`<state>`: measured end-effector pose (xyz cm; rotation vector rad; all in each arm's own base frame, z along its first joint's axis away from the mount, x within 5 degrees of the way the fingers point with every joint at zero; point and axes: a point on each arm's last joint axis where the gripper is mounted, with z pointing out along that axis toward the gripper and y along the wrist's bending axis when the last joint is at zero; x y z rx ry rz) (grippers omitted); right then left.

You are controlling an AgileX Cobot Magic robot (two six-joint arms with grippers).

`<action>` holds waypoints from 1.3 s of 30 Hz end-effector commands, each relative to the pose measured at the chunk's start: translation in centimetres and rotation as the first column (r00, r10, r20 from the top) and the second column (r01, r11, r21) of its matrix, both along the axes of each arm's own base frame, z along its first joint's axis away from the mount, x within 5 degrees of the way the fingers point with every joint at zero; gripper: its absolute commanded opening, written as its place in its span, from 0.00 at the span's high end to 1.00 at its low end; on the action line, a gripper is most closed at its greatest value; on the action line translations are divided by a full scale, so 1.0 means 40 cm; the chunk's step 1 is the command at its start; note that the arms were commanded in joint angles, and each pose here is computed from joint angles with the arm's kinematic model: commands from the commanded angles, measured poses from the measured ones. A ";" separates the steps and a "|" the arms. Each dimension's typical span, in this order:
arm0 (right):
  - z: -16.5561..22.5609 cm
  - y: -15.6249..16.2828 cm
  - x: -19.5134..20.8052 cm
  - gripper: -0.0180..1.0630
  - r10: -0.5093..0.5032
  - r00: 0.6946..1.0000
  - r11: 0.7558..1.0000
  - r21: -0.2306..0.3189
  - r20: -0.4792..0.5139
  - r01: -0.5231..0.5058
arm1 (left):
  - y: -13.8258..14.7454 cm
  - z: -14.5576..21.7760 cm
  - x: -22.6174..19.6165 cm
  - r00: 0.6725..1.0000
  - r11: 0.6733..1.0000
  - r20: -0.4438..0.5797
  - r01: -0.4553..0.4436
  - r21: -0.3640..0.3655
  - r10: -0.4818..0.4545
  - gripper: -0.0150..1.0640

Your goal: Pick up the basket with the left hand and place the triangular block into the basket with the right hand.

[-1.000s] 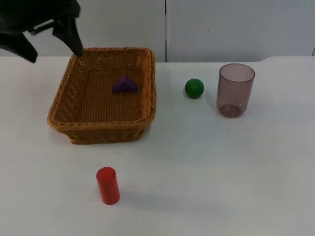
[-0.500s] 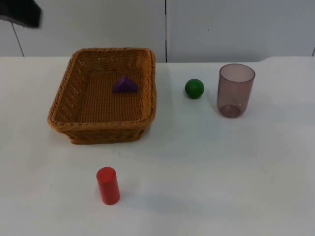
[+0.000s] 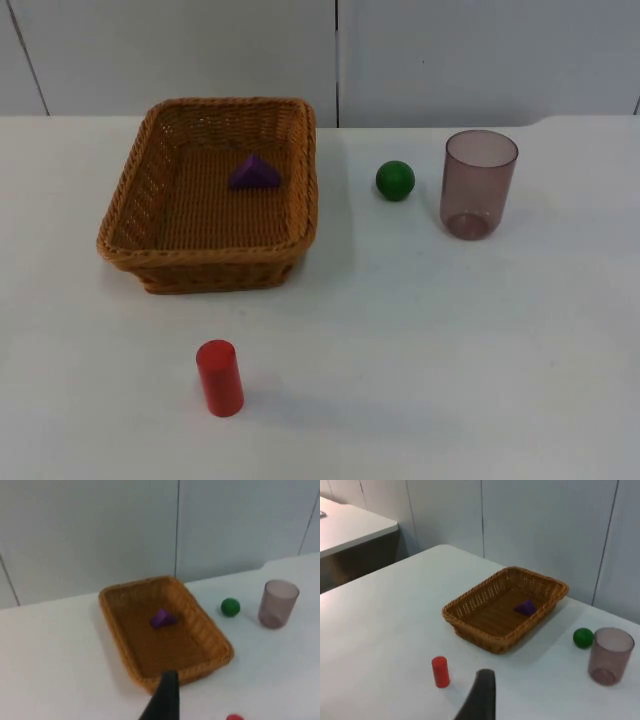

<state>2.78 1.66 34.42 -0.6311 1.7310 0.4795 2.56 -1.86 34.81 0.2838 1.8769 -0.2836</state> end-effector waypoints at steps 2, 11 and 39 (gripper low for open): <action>-0.017 -0.027 -0.024 0.27 -0.013 1.000 1.000 -0.011 -0.015 0.013 | 0.015 -0.020 -0.035 0.999 1.000 -0.029 -0.025 0.018 0.025 0.24; -0.050 -0.082 -0.076 0.27 -0.030 0.999 0.999 -0.023 -0.044 0.029 | 0.066 -0.101 -0.080 0.978 0.978 -0.039 -0.204 0.044 0.206 0.24; -0.160 -0.061 -0.076 0.27 0.027 0.984 0.988 -0.146 -0.176 -0.053 | 0.065 -0.180 -0.074 0.968 0.976 -0.143 -0.194 0.103 0.207 0.24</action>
